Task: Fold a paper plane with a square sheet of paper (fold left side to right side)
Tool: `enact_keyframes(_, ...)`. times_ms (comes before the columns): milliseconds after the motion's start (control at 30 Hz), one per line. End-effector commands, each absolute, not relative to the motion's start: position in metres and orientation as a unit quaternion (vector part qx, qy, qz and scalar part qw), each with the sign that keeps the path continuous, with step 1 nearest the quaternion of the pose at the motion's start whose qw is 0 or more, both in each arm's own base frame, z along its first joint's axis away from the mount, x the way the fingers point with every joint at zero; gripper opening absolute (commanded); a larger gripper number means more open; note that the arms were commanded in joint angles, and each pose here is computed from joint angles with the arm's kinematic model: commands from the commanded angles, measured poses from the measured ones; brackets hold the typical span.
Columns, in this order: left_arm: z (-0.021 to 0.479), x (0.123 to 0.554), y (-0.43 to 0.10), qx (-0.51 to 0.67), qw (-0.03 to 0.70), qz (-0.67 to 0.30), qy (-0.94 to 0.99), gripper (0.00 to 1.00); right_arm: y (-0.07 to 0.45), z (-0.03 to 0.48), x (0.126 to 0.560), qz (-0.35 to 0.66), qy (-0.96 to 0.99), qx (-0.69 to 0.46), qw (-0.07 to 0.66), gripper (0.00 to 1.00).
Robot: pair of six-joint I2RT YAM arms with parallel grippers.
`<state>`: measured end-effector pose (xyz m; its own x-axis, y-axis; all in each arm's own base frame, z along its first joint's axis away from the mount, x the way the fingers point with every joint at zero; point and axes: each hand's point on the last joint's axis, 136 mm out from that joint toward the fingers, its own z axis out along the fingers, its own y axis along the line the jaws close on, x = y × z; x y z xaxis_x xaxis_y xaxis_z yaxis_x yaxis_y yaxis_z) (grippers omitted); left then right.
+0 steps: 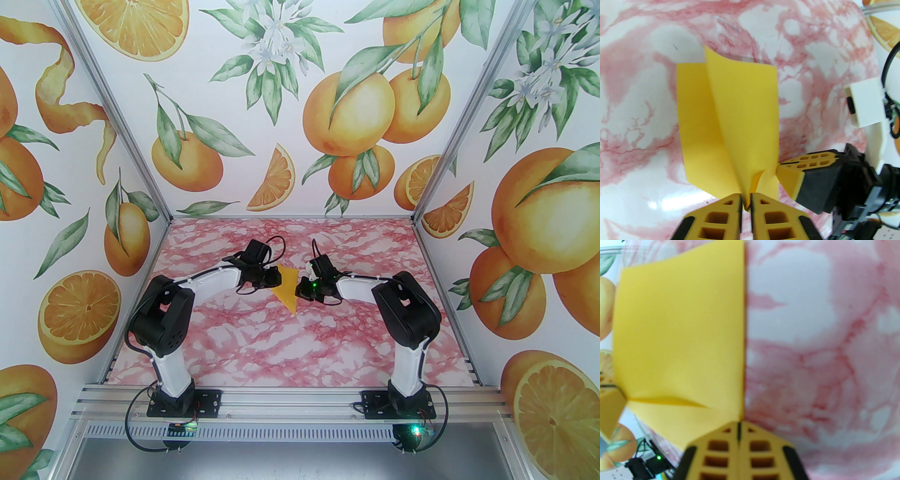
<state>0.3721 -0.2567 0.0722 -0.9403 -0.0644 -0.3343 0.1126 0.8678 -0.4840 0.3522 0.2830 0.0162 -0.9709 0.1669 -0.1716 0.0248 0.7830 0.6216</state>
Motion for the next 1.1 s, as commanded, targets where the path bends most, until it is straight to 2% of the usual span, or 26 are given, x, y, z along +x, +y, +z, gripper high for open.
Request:
enact_keyframes(0, 0.085, 0.373, -0.26, 0.012, 0.181, -0.28, 0.943, 0.02, 0.286, 0.003, 0.345, 0.312, 0.944, 0.043, 0.095, 0.02)
enact_keyframes(300, 0.086, 0.38, -0.277, -0.005, 0.172, -0.315, 0.934, 0.0, 0.286, 0.002, 0.344, 0.31, 0.945, 0.042, 0.095, 0.02)
enact_keyframes(1067, 0.071, 0.395, -0.3, -0.034, 0.143, -0.309, 0.94, 0.0, 0.286, 0.0, 0.342, 0.313, 0.944, 0.043, 0.092, 0.02)
